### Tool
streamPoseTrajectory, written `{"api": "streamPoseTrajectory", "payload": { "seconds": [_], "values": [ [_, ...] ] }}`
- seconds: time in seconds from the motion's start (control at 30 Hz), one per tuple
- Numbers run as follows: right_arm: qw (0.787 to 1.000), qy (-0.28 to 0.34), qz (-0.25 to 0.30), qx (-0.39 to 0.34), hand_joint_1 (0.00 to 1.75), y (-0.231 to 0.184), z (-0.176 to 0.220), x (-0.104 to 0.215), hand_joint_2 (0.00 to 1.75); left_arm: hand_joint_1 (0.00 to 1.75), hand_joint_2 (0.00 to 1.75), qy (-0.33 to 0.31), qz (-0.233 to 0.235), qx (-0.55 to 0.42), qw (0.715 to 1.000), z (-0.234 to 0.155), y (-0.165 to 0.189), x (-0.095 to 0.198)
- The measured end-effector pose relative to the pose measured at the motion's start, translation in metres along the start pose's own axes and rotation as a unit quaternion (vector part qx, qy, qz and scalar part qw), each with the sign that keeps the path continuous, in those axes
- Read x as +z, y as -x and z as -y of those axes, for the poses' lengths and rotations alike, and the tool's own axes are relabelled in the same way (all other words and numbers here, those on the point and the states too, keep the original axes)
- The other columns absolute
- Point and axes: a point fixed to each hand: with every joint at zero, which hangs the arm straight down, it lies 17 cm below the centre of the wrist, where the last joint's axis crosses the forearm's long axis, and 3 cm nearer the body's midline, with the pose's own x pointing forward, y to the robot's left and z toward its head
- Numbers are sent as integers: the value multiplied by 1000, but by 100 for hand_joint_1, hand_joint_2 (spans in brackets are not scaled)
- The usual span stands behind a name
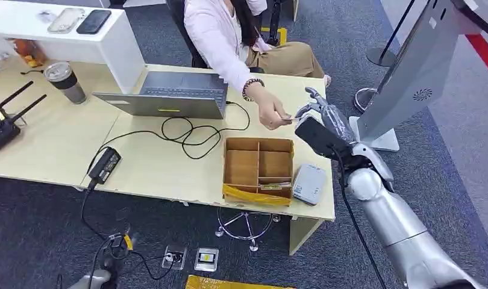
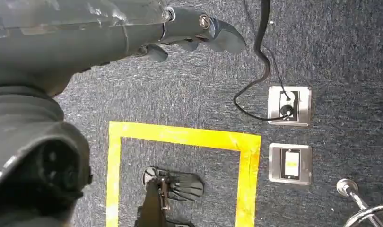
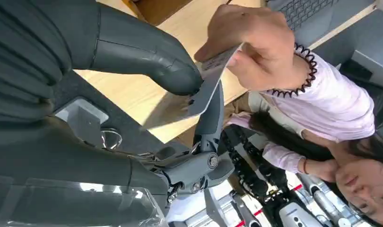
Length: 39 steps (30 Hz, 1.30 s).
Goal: Pass the card to the sensor for recognition and then transmit it.
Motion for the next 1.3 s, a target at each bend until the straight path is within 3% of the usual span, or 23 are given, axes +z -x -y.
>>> {"api": "streamPoseTrajectory", "payload": {
  "seconds": [0.73, 1.3],
  "values": [
    [1000, -2, -3, 13, 175, 6, -2, 12, 175, 0, 0, -5, -6, 6, 1000, -4, 7, 0],
    [997, -2, -63, 49, 175, 88, 8, 57, 175, 0, 0, -15, -12, 10, 1000, -10, 18, 0]
  ]
}}
